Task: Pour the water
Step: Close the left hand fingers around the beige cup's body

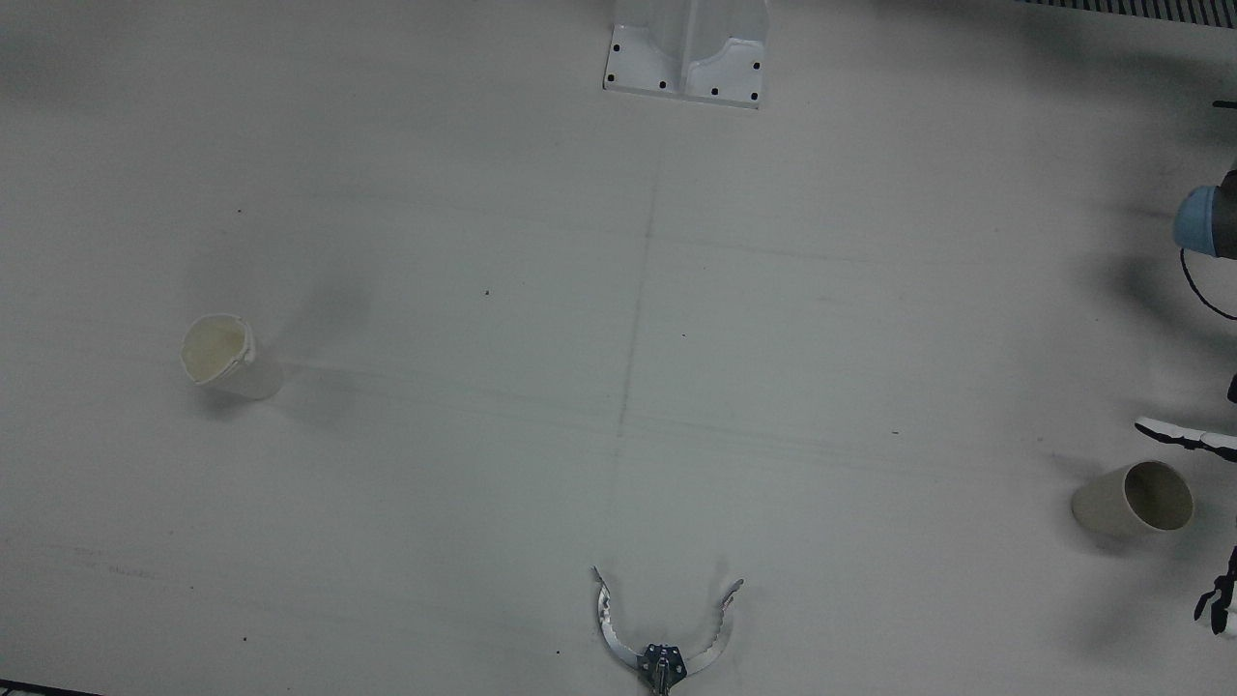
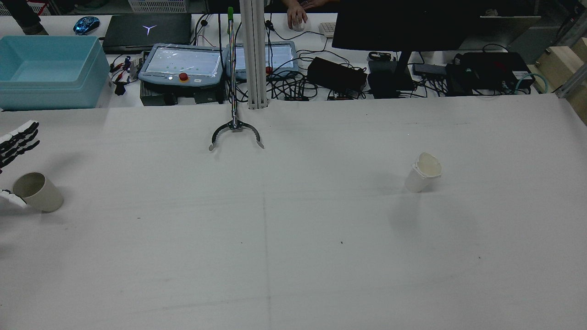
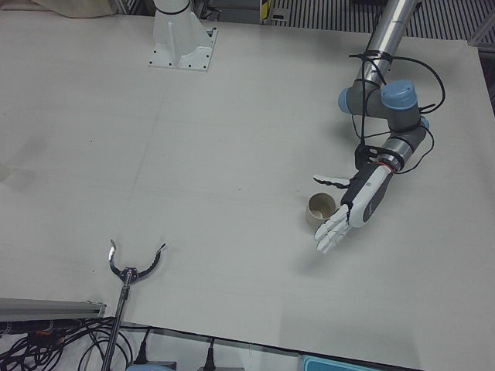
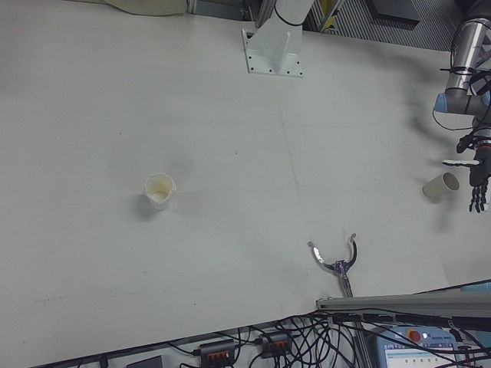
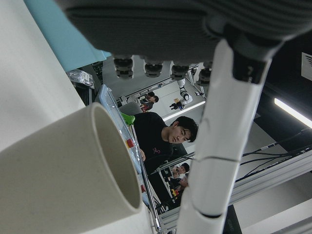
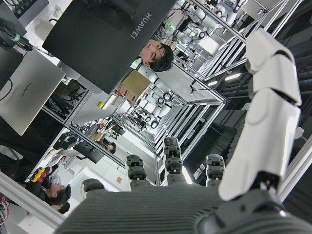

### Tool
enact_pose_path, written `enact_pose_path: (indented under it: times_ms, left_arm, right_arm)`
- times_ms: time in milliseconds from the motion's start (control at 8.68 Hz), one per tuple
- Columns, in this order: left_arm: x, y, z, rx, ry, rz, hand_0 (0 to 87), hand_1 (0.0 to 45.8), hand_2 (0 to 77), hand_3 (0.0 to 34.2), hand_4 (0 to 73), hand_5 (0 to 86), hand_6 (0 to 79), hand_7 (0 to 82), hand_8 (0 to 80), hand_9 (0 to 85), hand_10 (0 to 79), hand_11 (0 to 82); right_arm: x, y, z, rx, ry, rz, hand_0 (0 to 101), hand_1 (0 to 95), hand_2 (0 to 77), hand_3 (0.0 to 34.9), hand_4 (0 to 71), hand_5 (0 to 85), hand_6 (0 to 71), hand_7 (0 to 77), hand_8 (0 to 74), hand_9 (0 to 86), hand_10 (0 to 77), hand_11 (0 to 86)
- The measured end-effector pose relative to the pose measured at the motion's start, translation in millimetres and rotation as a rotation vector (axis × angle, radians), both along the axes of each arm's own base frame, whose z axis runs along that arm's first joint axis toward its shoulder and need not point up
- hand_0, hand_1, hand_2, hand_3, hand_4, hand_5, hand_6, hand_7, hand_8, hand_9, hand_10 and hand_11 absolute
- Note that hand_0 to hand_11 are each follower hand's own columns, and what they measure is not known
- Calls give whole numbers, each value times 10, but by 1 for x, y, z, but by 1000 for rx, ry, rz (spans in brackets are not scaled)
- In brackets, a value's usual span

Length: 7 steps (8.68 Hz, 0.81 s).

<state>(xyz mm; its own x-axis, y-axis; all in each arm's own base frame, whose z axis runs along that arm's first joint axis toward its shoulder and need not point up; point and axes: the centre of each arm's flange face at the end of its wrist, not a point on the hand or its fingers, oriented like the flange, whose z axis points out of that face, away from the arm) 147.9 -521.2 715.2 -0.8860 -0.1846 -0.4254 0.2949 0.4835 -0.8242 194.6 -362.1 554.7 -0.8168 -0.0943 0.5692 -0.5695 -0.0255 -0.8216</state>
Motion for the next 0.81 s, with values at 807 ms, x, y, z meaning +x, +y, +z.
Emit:
enact_pose_path:
  times_ms: [807]
  left_arm:
    - [18,16,59,48,-108,-15,779,196,5,64,142,5,38,27,44,5,27,76]
  right_arm:
    - [-11,-13,14,-28,-4,-34,509,191,202,217,38,87,196,147,104,87,0,5]
